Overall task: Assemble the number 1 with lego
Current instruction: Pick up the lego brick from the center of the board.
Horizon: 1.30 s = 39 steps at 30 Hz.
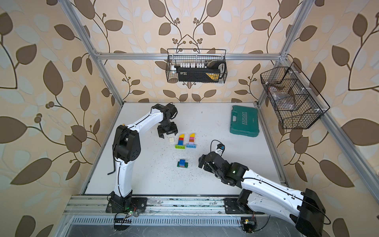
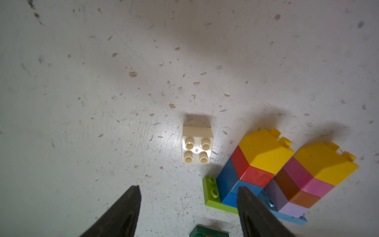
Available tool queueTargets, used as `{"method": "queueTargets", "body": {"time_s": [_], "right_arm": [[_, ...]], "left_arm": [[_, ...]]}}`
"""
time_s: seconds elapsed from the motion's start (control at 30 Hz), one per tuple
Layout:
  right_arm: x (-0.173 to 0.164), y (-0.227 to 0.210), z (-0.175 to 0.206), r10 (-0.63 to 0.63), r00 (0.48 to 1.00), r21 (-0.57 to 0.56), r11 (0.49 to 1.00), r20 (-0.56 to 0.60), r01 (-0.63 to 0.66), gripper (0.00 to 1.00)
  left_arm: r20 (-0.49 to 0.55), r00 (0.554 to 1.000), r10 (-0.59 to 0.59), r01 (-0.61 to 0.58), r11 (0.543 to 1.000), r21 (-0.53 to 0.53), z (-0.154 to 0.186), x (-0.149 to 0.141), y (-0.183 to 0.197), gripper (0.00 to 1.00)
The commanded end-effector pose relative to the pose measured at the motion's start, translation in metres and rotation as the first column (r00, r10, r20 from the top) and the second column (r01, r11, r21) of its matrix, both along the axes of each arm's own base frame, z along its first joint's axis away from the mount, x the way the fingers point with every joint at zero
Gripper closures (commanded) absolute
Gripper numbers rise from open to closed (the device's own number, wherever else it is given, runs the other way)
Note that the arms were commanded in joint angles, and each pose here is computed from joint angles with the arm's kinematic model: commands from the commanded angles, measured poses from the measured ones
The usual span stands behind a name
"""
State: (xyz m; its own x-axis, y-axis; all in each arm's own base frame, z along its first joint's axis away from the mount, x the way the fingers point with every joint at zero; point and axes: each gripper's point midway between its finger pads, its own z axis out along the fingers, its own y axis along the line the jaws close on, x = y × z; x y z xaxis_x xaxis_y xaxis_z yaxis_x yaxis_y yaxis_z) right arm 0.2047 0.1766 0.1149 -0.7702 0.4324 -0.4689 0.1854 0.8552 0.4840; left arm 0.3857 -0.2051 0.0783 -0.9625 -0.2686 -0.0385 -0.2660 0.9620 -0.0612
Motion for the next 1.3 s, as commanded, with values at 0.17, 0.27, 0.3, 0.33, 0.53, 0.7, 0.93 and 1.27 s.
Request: {"method": "queueTargets", "body": {"time_s": [0.17,0.27,0.3,0.33,0.53,0.7,0.93,1.27], "right_arm": [[0.005,0.003,0.004,0.000,1.000,0.000,1.000,0.007,0.000,0.01],[0.005,0.002,0.003,-0.001,1.000,-0.004,1.000,0.003,0.001,0.01],[0.005,0.002,0.003,-0.002,1.000,-0.005,1.000,0.002,0.002,0.01],[0.006,0.002,0.003,-0.004,1.000,-0.006,1.000,0.002,0.004,0.01],[0.007,0.003,0.002,-0.004,1.000,-0.015,1.000,-0.004,0.004,0.01],[0.007,0.004,0.001,-0.002,1.000,-0.022,1.000,-0.014,0.002,0.01],[0.007,0.004,-0.001,-0.004,1.000,-0.031,1.000,-0.022,0.003,0.01],[0.006,-0.010,-0.001,-0.070,0.997,-0.040,0.997,-0.023,0.069,0.01]], "left_arm": [[-0.034,0.998,-0.057,0.057,0.998,-0.015,-0.030,0.007,-0.001,0.29],[-0.046,0.997,-0.062,0.061,0.998,-0.023,-0.039,0.006,-0.002,0.32],[-0.049,0.997,-0.066,0.065,0.998,-0.026,-0.042,0.006,-0.003,0.34],[-0.053,0.996,-0.069,0.068,0.997,-0.026,-0.045,0.005,-0.003,0.35],[-0.062,0.995,-0.084,0.082,0.996,-0.033,-0.052,0.004,-0.003,0.48],[-0.070,0.994,-0.088,0.085,0.995,-0.043,-0.054,0.000,-0.004,0.58],[-0.091,0.992,-0.086,0.085,0.996,-0.021,-0.048,-0.007,0.002,0.76],[-0.035,0.995,-0.089,0.088,0.996,-0.023,0.021,-0.046,0.008,0.81]]}}
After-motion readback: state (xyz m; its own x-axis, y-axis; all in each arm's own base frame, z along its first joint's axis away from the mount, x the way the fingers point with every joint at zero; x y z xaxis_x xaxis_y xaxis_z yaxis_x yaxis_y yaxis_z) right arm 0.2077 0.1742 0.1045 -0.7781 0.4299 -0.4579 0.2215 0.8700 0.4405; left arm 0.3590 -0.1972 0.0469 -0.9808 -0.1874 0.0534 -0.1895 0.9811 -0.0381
